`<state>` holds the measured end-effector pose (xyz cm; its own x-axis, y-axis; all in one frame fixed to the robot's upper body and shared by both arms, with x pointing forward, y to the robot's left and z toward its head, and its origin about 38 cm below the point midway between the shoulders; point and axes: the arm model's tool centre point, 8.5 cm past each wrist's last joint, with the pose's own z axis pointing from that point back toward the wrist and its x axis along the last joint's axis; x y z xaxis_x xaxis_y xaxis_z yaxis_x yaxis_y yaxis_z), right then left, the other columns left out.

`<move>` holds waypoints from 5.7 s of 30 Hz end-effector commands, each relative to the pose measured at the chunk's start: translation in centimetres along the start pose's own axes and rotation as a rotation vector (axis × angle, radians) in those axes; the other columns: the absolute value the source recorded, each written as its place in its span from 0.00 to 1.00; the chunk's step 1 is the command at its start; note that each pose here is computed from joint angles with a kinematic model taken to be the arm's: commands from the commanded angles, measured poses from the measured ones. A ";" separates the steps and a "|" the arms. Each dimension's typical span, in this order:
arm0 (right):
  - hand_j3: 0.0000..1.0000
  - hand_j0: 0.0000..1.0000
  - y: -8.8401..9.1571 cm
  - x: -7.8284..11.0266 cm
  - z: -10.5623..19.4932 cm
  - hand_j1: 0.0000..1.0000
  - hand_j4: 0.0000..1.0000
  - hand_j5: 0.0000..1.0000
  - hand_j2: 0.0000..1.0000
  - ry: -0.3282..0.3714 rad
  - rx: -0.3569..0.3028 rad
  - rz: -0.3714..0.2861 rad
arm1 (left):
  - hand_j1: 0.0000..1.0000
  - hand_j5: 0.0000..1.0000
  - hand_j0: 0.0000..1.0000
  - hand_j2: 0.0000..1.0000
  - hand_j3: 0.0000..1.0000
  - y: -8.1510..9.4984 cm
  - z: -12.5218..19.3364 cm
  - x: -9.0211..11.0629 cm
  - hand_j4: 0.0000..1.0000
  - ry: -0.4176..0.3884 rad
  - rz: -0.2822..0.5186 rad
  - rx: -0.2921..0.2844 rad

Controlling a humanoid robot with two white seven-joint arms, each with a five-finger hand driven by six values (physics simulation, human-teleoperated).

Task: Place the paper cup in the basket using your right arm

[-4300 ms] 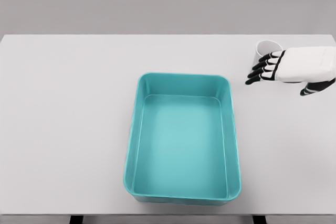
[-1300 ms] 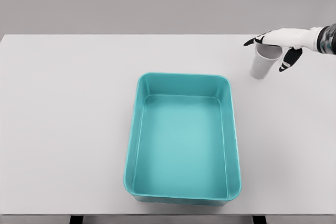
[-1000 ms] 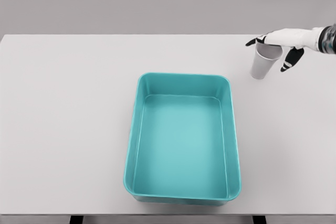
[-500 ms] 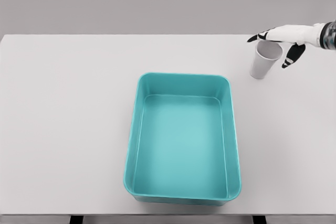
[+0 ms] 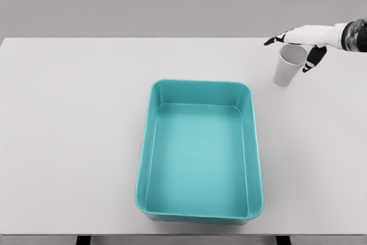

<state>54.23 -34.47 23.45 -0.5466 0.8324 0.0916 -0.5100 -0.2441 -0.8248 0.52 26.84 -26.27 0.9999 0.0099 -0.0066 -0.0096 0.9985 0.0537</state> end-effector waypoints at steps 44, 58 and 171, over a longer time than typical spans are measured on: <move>0.73 0.73 0.5 0.2 0.2 0.73 0.73 0.73 0.73 -0.021 0.024 0.036 | 1.00 1.00 1.00 1.00 1.00 0.0 0.0 0.0 1.00 0.000 0.000 0.000; 0.65 0.65 -1.1 0.5 1.8 0.65 0.65 0.65 0.65 -0.027 -0.010 0.079 | 1.00 1.00 1.00 1.00 1.00 0.0 0.0 0.0 1.00 0.000 0.000 -0.001; 0.63 0.63 0.4 21.5 2.5 0.63 0.63 0.63 0.63 -0.608 -0.039 0.287 | 1.00 1.00 1.00 1.00 1.00 0.0 0.0 0.0 1.00 0.000 0.000 -0.001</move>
<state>40.51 -18.05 26.94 -0.9423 0.3035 0.1412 -0.2572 -0.3863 -0.8858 0.52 26.84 -26.27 0.9999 0.0099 -0.0066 -0.0096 0.9985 0.0536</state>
